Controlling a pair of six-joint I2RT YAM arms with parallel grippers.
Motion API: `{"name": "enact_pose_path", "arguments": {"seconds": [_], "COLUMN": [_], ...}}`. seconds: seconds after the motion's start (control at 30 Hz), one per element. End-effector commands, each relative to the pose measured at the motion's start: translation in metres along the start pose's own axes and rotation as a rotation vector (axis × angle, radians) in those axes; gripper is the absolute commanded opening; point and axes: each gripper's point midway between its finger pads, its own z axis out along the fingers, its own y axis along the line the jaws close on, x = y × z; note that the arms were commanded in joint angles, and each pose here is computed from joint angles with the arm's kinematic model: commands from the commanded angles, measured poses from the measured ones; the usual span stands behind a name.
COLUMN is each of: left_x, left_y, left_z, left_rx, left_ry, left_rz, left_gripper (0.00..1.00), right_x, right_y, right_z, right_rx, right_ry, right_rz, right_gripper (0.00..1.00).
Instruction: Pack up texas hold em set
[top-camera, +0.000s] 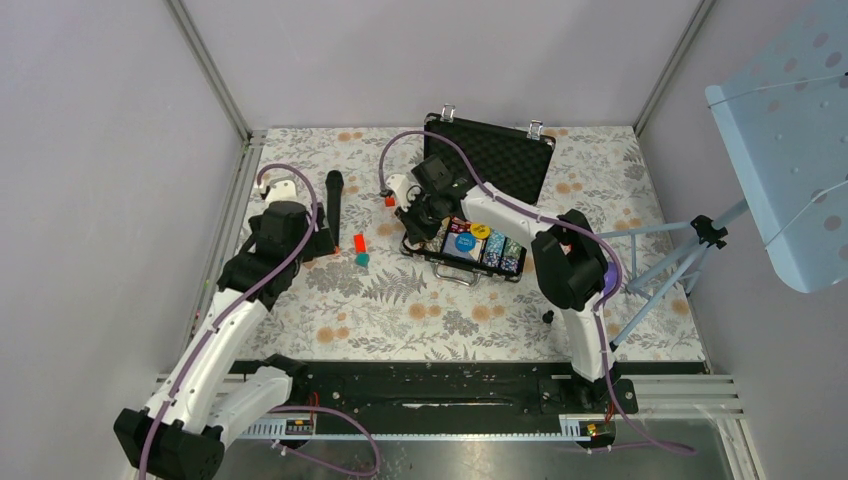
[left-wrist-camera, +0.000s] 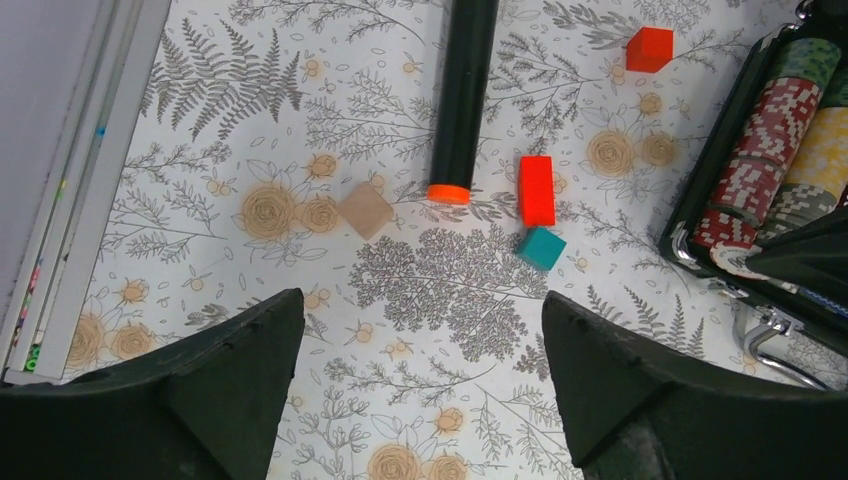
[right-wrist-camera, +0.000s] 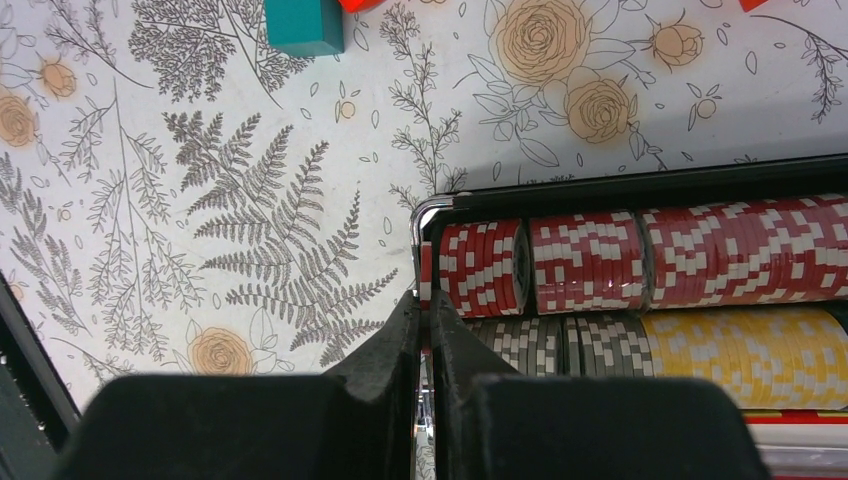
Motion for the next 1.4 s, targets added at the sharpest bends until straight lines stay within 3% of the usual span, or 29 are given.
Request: {"name": "enact_pose_path", "arguments": {"seconds": [0.0, 0.67, 1.37], "left_x": [-0.018, -0.017, -0.015], "left_y": [0.007, 0.002, 0.001], "left_z": [-0.003, -0.002, 0.000], "left_rx": [-0.015, 0.022, 0.035], "left_ry": [-0.111, -0.123, -0.129], "left_rz": [-0.006, 0.020, 0.039], "left_gripper": [0.89, 0.91, 0.91], "right_x": [-0.010, -0.020, -0.037], "right_y": [-0.004, -0.054, -0.050], "right_z": [-0.001, -0.014, -0.021], "right_rx": [0.030, 0.336, 0.319], "right_ry": [0.004, 0.024, -0.017], "right_rz": [-0.056, -0.238, -0.242], "right_gripper": [0.00, 0.00, 0.00]}}
